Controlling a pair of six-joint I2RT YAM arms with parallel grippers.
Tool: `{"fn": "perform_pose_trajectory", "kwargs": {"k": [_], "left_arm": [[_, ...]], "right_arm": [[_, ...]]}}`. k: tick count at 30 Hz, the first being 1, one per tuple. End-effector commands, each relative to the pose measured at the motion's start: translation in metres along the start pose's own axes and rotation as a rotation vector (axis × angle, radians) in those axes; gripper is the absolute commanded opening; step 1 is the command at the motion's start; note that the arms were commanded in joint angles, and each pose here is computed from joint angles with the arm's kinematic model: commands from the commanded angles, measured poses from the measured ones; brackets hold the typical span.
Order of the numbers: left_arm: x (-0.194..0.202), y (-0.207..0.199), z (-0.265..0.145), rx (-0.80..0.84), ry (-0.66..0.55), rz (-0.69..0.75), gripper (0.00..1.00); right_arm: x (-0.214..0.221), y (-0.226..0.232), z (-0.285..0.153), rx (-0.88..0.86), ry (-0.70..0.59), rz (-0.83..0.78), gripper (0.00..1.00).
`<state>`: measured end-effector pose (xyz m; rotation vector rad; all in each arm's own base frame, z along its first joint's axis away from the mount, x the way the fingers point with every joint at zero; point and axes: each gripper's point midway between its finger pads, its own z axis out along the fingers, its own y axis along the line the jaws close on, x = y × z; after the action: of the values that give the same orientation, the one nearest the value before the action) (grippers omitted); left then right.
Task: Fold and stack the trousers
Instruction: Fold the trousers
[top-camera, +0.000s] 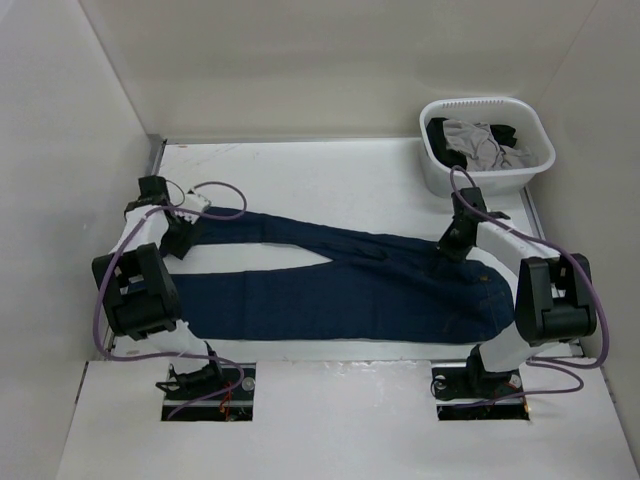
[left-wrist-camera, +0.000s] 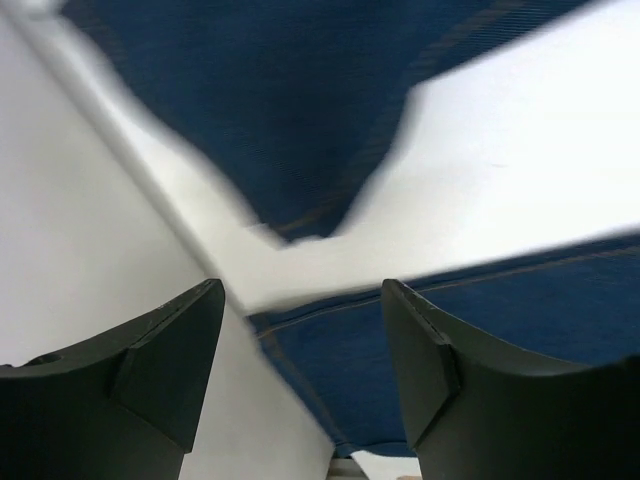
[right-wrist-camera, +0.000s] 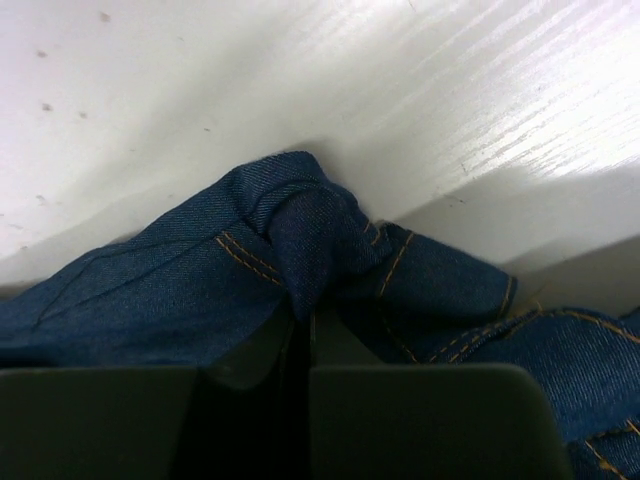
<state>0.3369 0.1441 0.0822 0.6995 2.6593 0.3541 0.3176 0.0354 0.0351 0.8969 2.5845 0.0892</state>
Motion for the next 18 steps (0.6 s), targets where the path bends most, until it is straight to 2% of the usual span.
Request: {"fn": "perform_pose_trajectory", "kwargs": {"k": [1, 5, 11, 12, 14, 15, 16, 18], "left_arm": [[0.019, -0.016, 0.025, 0.047, 0.071, 0.076, 0.62], [0.010, 0.029, 0.043, -0.111, 0.076, 0.066, 0.63], [0.005, 0.050, 0.075, -0.159, 0.098, 0.124, 0.62], [0.006, 0.049, 0.081, -0.153, 0.104, 0.129, 0.57], [0.006, 0.049, 0.090, -0.143, 0.112, 0.131, 0.24], [0.006, 0.054, 0.089, -0.152, 0.108, 0.120, 0.12], [0.003, 0.060, 0.086, -0.170, 0.098, 0.106, 0.06], [-0.005, 0.084, 0.070, -0.229, 0.059, 0.068, 0.00]], "right_arm": [[-0.037, 0.028, -0.025, -0.098, -0.113, -0.004, 0.00], [-0.050, 0.040, -0.038, -0.125, -0.144, -0.022, 0.00], [-0.061, 0.046, -0.052, -0.149, -0.178, -0.028, 0.00], [-0.065, 0.046, -0.057, -0.151, -0.192, -0.032, 0.00], [-0.081, 0.043, -0.069, -0.143, -0.247, -0.038, 0.00], [-0.091, 0.040, -0.077, -0.131, -0.283, -0.040, 0.00], [-0.100, 0.038, -0.088, -0.120, -0.326, -0.048, 0.00], [-0.116, 0.033, -0.106, -0.100, -0.403, -0.064, 0.00]]}}
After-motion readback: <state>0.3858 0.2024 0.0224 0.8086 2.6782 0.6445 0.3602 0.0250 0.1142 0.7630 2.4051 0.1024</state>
